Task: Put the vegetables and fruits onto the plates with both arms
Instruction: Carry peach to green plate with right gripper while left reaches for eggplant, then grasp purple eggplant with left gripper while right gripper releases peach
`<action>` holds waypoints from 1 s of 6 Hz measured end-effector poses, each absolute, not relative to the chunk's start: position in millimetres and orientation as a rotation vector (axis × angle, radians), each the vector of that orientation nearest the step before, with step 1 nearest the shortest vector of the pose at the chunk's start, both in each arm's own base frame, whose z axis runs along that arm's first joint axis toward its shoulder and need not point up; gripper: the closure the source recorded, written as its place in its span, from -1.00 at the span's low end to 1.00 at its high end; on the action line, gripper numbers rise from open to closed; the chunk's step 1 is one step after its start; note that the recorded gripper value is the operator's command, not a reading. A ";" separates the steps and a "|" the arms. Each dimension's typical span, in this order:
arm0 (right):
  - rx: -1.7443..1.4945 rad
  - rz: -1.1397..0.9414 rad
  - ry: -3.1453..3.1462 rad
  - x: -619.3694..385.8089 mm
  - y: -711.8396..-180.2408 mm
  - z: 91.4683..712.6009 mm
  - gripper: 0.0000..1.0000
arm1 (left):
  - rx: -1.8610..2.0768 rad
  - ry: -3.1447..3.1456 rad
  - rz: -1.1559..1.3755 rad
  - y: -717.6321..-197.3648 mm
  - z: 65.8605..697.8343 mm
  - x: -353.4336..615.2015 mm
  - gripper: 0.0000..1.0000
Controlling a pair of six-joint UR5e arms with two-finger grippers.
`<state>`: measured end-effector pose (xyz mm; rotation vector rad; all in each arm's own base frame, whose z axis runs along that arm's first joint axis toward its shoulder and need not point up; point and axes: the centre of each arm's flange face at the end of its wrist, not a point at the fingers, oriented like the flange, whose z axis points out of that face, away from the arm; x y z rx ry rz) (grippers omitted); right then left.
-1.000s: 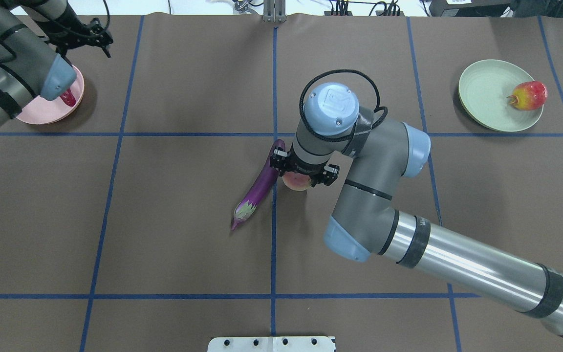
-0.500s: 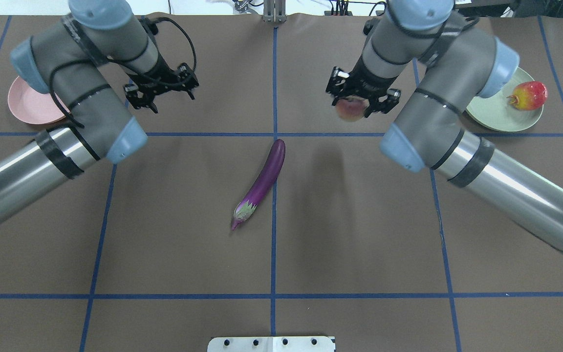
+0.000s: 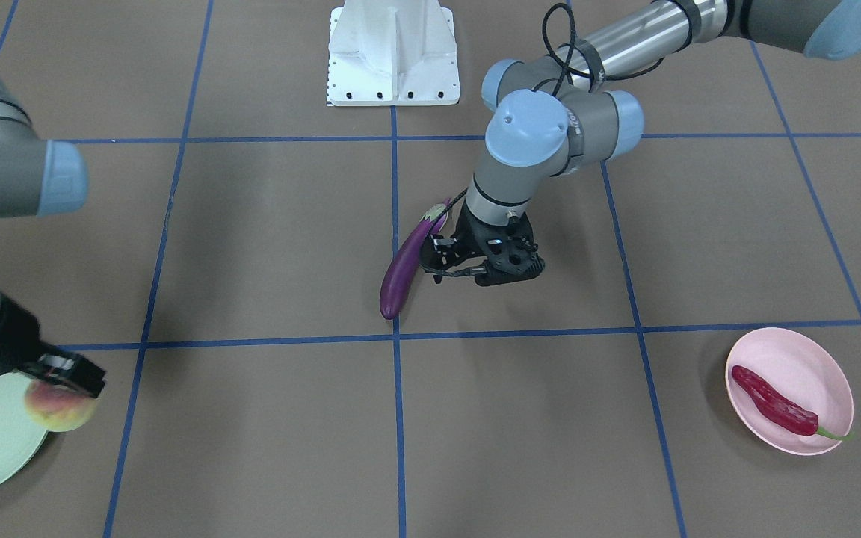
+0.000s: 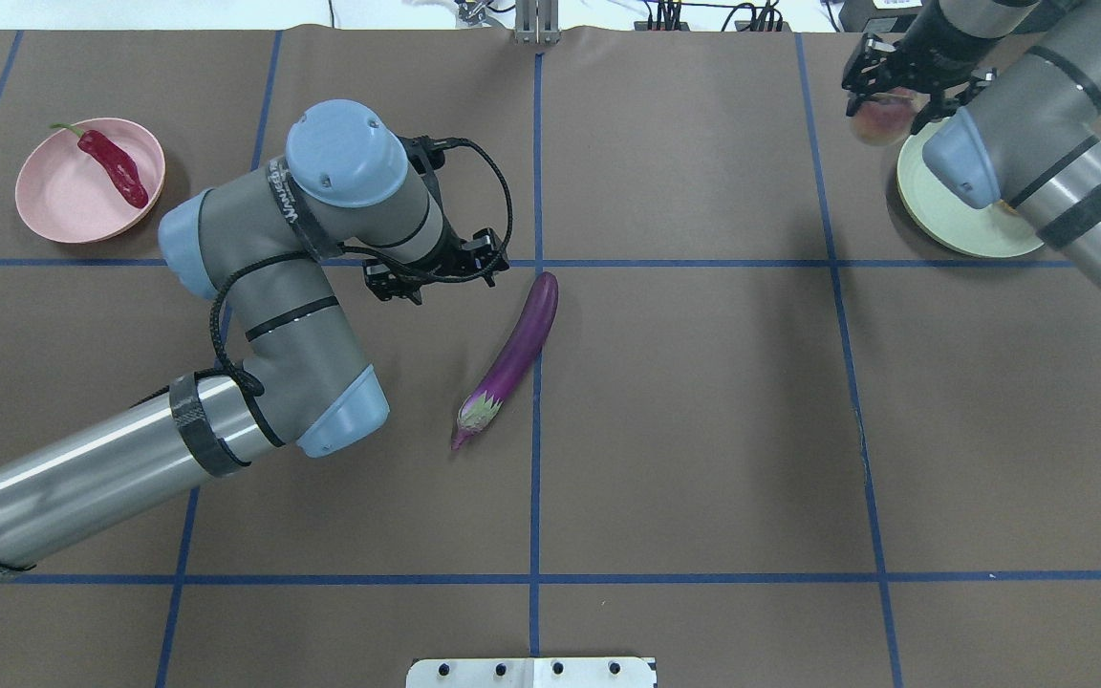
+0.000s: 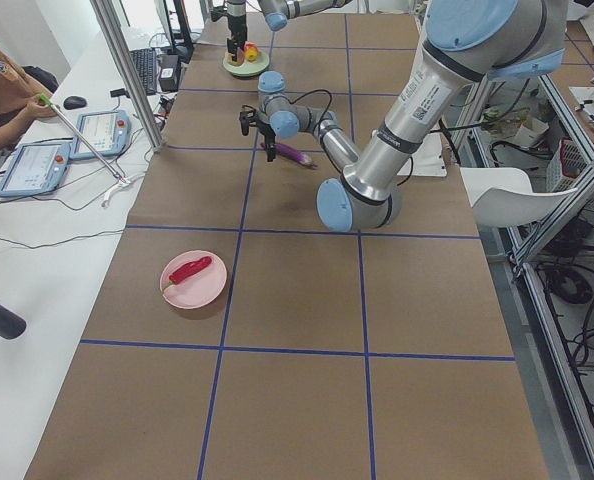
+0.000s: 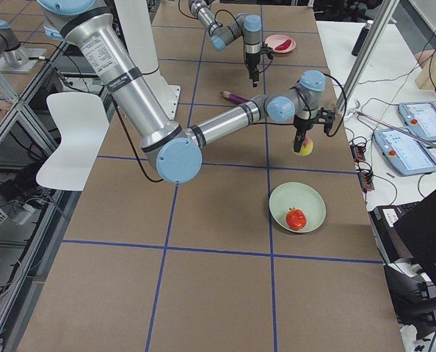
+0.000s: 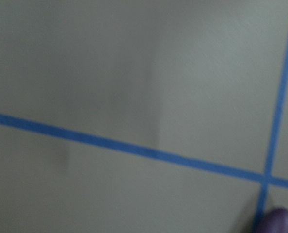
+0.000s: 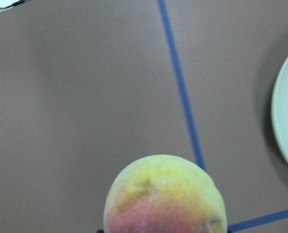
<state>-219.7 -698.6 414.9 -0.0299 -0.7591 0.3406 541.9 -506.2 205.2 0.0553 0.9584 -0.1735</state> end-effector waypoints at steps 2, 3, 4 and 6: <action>-0.100 0.333 -0.685 -189.0 -701.7 500.8 1.00 | 0.146 0.947 0.023 -495.1 189.9 554.9 -0.90; -0.130 0.322 -0.667 -194.4 -694.4 524.1 0.93 | 0.177 0.930 0.101 -494.0 185.8 558.3 -0.91; -0.144 0.301 -0.656 -208.0 -685.0 538.5 -0.59 | 0.195 0.917 0.167 -488.3 184.1 567.0 -0.91; -0.137 0.269 -0.638 -217.0 -669.6 562.3 -1.00 | 0.267 0.866 0.287 -462.7 185.4 602.5 -0.92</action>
